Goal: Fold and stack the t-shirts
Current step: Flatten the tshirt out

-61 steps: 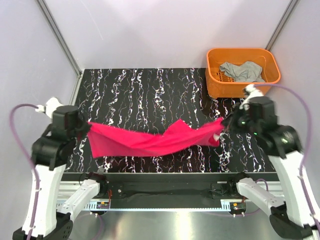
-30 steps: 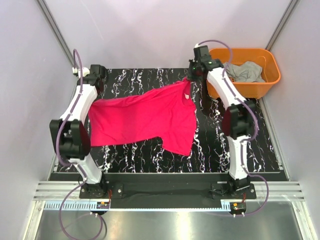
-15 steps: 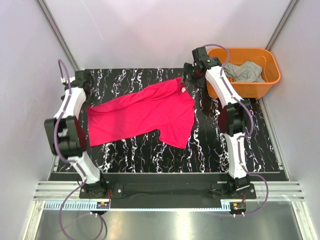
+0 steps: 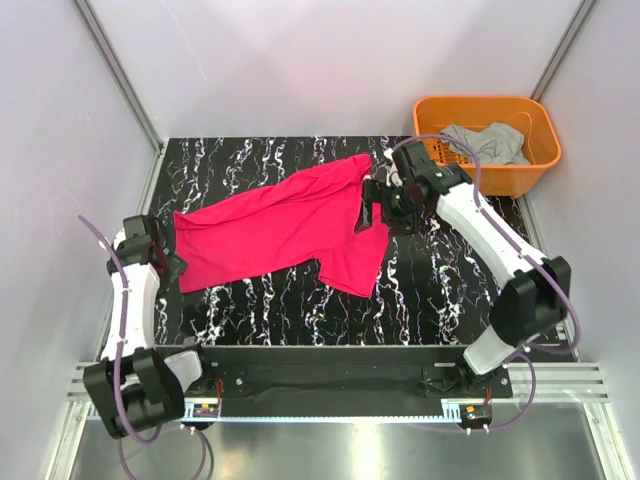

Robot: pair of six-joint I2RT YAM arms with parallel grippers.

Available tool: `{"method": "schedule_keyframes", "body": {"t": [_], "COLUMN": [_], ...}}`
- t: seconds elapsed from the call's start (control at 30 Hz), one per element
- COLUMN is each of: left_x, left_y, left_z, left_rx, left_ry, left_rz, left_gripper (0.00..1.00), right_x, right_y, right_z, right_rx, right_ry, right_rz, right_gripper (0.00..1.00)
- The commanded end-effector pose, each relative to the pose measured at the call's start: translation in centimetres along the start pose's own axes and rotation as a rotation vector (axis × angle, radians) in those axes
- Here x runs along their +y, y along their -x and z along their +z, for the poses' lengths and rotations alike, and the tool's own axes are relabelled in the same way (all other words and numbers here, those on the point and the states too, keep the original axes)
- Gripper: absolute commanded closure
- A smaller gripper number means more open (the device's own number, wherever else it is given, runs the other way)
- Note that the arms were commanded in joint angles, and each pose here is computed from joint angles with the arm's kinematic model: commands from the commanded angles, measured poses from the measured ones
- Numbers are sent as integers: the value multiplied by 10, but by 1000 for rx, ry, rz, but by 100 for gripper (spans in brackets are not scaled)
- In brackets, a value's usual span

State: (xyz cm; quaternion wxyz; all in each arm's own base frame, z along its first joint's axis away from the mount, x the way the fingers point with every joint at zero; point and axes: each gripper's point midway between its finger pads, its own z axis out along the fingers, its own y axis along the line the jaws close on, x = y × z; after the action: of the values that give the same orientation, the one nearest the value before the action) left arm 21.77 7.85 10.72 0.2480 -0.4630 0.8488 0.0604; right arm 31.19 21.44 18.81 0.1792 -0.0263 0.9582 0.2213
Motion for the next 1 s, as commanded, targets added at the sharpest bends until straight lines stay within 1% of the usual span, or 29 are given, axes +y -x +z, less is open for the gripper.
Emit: {"method": "schedule_keyframes", "body": {"t": [0.0, 0.03, 0.07, 0.13, 0.2, 0.27, 0.4, 0.5, 0.63, 0.7, 0.83, 0.97], "left_x": [1, -1, 0, 0, -5, -10, -14, -17, -16, -15, -8, -3], "left_y": [-8, -5, -7, -7, -4, 4, 5, 1, -5, -16, -25, -25], "left_z": [14, 19, 22, 29, 33, 34, 43, 49, 56, 60, 63, 67], "left_rx": [93, 102, 136, 172, 195, 193, 242, 285, 319, 358, 365, 358], "left_ry": [-53, -81, -107, -106, -114, -124, -109, -97, -66, -52, -15, 19], "left_rz": [-119, -145, -186, -215, -215, -205, -212, -247, -293, -321, -357, -363], "left_gripper": [44, 45, 45, 43, 39, 39, 39, 41, 50, 53, 56, 60], "right_x": [20, 19, 14, 13, 15, 17, 21, 23, 24, 22, 18, 14], "right_y": [-13, -17, -24, -32, -36, -42, -48, -48, -43, -40, -36, -38], "right_z": [-4, -3, -1, -4, -8, -4, 3, 7, 9, 11, 13, 18], "right_rx": [3, 13, 28, 31, 25, 34, 46, 46, 37, 28, 23, 36], "right_ry": [169, 172, 169, 177, 205, 235, 278, 297, 302, 290, 284, 279], "right_rz": [-44, -51, -55, -71, -83, -79, -49, -39, -46, -48, -41, -31], "right_gripper": [0, 0, 0, 1, 2, 2, 3, 3, 4, 3, 3, 3]}}
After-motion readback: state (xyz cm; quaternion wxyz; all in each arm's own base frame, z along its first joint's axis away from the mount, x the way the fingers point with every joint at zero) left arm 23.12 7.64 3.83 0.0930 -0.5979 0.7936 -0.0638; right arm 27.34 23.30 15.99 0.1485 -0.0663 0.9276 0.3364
